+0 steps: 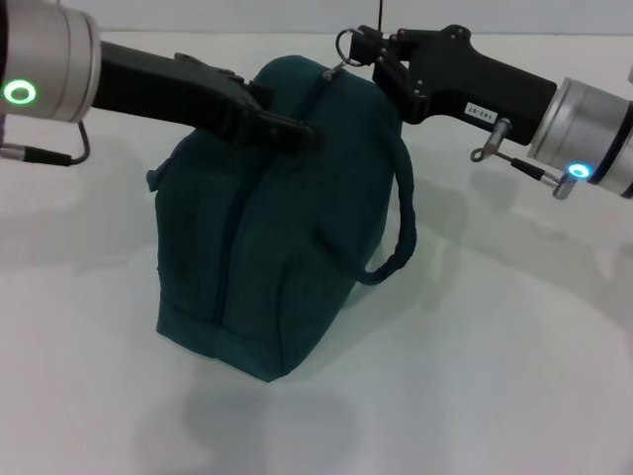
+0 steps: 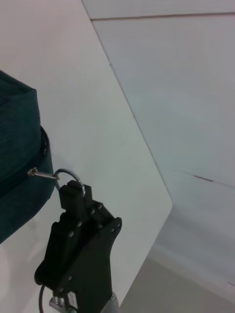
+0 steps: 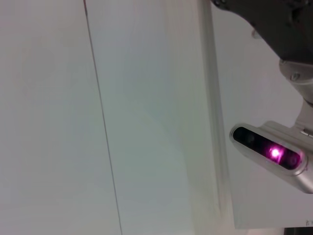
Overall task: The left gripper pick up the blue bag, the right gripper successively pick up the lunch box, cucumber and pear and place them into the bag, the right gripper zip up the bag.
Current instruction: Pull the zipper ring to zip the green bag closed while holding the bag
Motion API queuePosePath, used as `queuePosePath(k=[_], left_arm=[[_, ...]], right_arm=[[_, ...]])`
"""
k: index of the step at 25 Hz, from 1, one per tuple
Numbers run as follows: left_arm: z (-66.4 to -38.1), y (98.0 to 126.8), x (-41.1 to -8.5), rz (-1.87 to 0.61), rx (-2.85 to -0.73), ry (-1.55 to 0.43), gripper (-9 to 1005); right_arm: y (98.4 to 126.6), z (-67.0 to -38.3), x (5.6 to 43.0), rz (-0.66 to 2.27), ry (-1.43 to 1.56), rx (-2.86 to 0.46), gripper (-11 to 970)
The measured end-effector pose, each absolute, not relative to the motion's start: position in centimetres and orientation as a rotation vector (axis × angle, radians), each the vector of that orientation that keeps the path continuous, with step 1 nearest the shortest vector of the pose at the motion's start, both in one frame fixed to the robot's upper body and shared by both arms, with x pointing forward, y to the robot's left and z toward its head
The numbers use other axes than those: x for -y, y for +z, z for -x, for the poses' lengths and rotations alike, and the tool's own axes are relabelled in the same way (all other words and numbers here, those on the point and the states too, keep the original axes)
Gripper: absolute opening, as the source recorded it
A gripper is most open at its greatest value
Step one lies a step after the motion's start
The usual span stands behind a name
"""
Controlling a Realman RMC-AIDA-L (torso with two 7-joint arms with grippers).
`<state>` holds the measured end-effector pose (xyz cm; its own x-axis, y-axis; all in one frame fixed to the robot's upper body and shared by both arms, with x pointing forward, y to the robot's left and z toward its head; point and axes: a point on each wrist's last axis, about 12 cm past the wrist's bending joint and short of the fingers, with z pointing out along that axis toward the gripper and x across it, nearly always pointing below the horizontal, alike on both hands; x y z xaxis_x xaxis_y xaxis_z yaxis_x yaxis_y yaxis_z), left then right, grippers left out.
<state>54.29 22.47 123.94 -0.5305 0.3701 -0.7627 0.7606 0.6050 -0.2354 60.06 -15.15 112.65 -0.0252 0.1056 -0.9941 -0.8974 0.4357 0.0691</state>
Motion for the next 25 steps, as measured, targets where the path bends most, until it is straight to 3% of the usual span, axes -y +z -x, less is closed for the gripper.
queuePosePath(k=[25], left_arm=[[-54.2,122.5,-22.1,-0.902,-2.155,-0.647,858]], right_arm=[[112.8,-60.3,15.3,0.773,0.929,-1.347,7]])
